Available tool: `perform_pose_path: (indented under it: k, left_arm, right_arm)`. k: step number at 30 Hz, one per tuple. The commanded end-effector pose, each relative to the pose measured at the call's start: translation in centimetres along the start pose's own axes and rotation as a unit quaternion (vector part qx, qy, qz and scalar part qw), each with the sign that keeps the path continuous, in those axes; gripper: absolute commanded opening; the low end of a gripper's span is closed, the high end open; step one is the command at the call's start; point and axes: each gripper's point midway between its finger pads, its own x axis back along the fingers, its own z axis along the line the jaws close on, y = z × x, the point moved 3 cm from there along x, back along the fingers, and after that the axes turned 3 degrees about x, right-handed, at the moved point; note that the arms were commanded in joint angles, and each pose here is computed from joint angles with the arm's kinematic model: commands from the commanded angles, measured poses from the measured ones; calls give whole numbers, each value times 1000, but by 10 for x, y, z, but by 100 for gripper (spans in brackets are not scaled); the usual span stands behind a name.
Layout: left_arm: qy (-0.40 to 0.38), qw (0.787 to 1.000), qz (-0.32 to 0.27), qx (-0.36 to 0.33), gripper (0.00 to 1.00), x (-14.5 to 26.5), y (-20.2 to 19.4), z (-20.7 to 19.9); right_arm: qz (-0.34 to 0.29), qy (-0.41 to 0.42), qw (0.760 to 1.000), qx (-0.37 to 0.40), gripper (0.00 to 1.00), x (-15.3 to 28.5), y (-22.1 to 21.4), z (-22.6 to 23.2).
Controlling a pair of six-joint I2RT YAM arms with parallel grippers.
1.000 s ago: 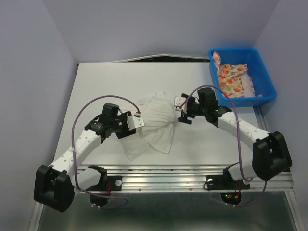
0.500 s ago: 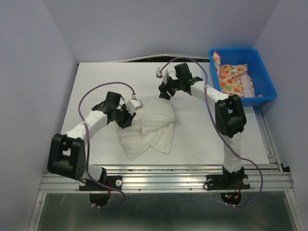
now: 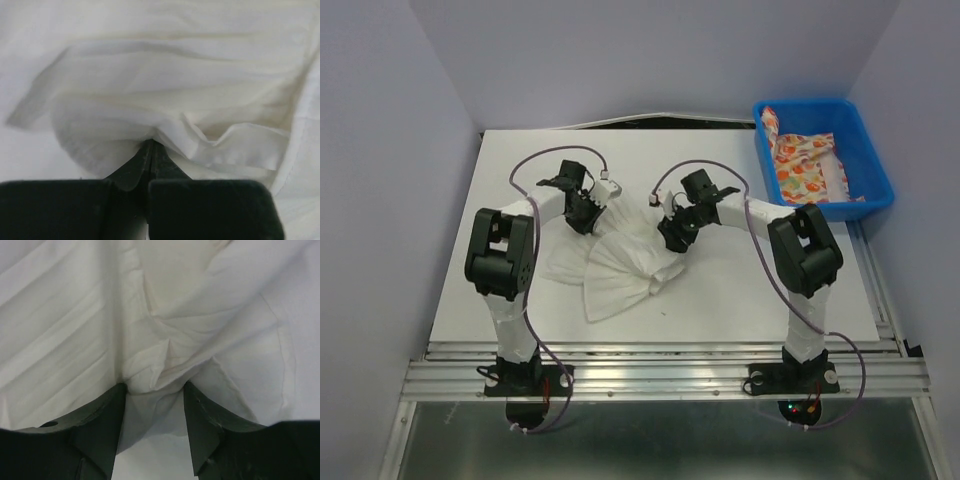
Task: Fold and stack the skirts
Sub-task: Fold the skirt
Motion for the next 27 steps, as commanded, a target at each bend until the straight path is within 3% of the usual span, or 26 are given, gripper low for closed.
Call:
perform_pose_path:
  k: [1, 3, 6, 11, 12, 13, 15, 17, 18, 20, 27]
  left_arm:
    - [62, 996, -63, -6, 6, -11, 72, 54]
    - [42, 996, -80, -4, 15, -14, 93, 57]
    - [38, 990, -132, -27, 29, 19, 131, 58]
    - [41, 974, -208, -82, 48, 88, 128, 33]
    - [64, 962, -240, -116, 54, 124, 130, 24]
    - [59, 963, -230, -129, 55, 119, 109, 15]
    - [89, 945, -258, -182, 64, 155, 98, -1]
    - [91, 938, -242, -232, 75, 145, 65, -15]
    - [106, 924, -258, -262, 82, 163, 60, -26]
    - [114, 903, -240, -337, 89, 154, 34, -45]
    - [158, 824, -215, -500, 99, 105, -12, -96]
  right_arm:
    - [65, 31, 995, -68, 56, 34, -44, 52]
    - [60, 46, 993, -89, 58, 43, -45, 67]
    - [31, 75, 990, -115, 66, 63, -30, 88]
    - [-39, 46, 992, -107, 70, 95, 26, 80]
    - [-47, 38, 993, -102, 70, 98, 34, 76]
    - [-66, 31, 993, -96, 70, 104, 51, 71]
    - [-85, 26, 992, -93, 71, 107, 66, 66]
    - [-113, 33, 989, -91, 71, 103, 81, 60]
    - [-121, 48, 987, -93, 71, 96, 85, 59]
    - [-134, 63, 985, -94, 70, 86, 91, 54]
    - [-154, 101, 977, -110, 68, 27, 107, 38]
